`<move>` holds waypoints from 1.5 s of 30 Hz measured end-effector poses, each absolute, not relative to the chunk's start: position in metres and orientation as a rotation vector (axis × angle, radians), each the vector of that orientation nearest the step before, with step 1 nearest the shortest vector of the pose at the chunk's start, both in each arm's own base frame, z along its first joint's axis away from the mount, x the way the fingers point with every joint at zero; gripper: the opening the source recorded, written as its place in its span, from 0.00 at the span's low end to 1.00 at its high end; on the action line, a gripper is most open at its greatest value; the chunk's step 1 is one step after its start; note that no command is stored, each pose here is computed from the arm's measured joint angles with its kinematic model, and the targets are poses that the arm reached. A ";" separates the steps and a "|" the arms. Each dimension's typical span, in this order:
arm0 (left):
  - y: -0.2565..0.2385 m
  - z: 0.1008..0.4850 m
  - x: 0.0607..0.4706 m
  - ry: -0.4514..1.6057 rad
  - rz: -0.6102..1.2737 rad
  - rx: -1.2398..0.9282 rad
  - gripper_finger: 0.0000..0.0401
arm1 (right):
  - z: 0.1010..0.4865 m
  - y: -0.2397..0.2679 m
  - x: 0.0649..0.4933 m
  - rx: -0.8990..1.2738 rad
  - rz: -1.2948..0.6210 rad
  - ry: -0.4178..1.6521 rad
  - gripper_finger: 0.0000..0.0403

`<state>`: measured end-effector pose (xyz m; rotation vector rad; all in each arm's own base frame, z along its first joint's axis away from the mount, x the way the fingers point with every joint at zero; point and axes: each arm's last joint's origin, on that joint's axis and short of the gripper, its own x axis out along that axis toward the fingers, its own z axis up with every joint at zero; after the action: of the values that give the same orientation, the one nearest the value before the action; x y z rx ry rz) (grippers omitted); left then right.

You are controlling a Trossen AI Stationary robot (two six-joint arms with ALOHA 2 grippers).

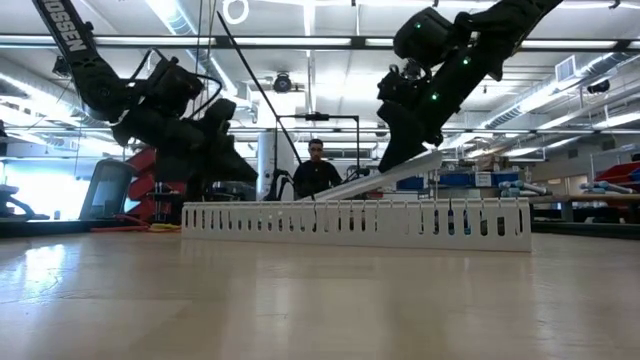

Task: Ziptie cables
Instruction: Close the white cable duct

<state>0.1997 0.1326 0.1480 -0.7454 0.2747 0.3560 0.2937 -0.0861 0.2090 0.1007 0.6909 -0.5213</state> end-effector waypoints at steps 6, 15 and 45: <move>0.131 0.119 0.206 0.380 0.379 -0.840 0.17 | 0.209 -0.082 0.295 0.070 -0.496 0.696 0.00; 0.129 0.103 0.213 0.407 0.353 -0.873 0.40 | 0.209 -0.080 0.295 0.066 -0.481 0.701 0.00; 0.191 0.203 0.272 0.662 -0.042 -0.124 0.44 | 0.207 -0.054 0.300 0.020 -0.321 0.741 0.00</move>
<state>0.2717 0.1907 0.2035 -0.1242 0.6622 -0.0421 0.2996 -0.0541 0.2068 0.0198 0.7408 -0.3205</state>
